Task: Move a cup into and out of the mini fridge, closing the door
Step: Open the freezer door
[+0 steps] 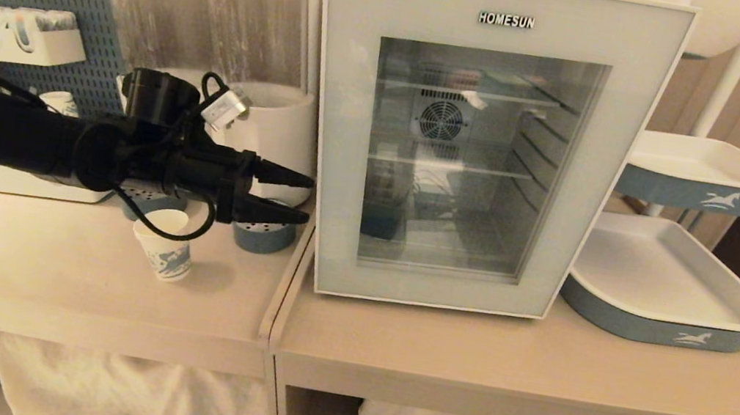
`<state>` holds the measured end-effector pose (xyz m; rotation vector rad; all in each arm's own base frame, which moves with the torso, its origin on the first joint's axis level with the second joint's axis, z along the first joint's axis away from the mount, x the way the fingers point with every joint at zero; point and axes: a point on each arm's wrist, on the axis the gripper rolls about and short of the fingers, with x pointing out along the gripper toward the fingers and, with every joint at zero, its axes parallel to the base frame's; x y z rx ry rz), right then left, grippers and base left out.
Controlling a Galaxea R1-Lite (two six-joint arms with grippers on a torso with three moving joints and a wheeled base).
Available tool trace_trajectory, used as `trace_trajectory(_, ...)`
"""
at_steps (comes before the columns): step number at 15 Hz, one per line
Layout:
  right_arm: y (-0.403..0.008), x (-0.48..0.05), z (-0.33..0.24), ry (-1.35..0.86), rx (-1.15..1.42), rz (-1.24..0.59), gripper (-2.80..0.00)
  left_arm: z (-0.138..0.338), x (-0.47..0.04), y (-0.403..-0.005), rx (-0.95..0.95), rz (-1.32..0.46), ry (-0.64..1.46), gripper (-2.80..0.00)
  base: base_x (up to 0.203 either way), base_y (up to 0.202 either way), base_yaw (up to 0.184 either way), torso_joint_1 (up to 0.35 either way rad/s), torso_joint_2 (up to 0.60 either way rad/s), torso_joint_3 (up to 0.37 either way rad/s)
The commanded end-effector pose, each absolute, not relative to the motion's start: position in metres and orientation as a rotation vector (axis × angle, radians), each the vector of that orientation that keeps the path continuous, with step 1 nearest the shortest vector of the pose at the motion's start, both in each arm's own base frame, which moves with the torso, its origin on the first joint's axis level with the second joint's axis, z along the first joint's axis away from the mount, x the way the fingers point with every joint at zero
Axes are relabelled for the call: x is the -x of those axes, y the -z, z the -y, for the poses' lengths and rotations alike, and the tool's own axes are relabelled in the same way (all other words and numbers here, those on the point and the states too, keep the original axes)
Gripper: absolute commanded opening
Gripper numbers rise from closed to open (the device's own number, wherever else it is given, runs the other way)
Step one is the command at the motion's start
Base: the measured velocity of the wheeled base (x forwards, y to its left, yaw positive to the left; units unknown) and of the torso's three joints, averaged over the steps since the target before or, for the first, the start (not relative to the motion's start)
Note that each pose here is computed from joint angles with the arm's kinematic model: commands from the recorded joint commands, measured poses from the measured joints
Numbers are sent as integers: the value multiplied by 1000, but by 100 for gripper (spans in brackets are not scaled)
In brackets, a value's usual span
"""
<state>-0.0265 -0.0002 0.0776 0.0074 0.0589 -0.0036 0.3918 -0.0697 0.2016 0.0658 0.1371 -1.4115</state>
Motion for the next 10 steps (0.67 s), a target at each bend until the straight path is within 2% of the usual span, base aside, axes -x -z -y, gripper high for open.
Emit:
trace_trajectory(1,-77,27,0,3,-7,-61,-280,65,-379,-218,-79,-106,1411,0,0,0,0,0,0,0)
trace_trajectory(3,-77,27,0,3,-7,-61,-280,58,-366,-239,-110,-63,1388,0,0,0,0,0,0,0)
trace_trajectory(10,-77,27,0,3,-7,-61,-280,66,-401,-203,-90,-136,1344,0,0,0,0,0,0,0)
